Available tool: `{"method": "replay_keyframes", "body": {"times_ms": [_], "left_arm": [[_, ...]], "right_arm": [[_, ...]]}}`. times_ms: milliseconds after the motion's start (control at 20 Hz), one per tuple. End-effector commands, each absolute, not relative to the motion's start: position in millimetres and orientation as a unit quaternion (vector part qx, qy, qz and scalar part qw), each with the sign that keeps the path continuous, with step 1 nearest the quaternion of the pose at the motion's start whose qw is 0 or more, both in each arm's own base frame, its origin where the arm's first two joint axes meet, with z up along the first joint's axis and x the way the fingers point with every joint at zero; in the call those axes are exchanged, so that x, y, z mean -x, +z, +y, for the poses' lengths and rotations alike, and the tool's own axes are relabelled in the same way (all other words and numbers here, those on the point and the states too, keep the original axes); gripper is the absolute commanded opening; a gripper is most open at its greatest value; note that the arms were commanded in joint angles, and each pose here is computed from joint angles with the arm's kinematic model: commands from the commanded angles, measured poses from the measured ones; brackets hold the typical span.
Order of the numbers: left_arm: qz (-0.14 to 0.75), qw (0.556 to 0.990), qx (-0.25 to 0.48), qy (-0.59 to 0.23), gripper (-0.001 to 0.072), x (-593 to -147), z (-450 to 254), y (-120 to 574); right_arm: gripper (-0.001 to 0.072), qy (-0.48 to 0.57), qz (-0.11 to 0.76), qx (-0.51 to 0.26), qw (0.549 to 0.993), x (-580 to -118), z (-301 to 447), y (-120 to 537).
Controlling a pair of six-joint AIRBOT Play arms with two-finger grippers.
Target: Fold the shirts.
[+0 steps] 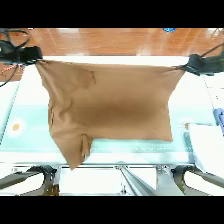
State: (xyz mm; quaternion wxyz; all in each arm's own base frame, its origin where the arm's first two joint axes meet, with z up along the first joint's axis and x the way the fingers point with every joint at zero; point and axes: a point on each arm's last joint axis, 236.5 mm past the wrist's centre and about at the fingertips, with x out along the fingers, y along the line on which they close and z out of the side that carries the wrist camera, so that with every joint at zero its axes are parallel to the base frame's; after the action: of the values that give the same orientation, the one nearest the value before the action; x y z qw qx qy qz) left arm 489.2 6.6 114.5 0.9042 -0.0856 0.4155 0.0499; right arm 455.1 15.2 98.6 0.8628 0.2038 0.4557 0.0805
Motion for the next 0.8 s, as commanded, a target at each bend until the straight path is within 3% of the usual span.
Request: {"method": "replay_keyframes", "body": {"times_ms": [0,200,350,600,750], "left_arm": [[0.448,0.875,0.174,0.063,0.0017,-548,12,36],[0.484,0.843,0.231,0.042,0.0018,-567,-12,-16],[0.499,0.837,0.223,0.034,0.0017,-563,-14,-25],[0.557,0.816,0.156,-0.007,0.0017,-523,0,-4],[0.631,0.766,0.122,-0.040,0.0017,-478,-2,-26]], "right_arm": [[0.0028,0.063,0.458,-0.268,0.845,-528,8,29],[0.0029,0.078,0.464,-0.311,0.826,-570,14,-3],[0.0029,0.085,0.473,-0.310,0.820,-571,17,-6],[0.0029,0.119,0.520,-0.275,0.800,-528,5,14],[0.0029,0.110,0.600,-0.224,0.760,-483,-6,-10]]}}
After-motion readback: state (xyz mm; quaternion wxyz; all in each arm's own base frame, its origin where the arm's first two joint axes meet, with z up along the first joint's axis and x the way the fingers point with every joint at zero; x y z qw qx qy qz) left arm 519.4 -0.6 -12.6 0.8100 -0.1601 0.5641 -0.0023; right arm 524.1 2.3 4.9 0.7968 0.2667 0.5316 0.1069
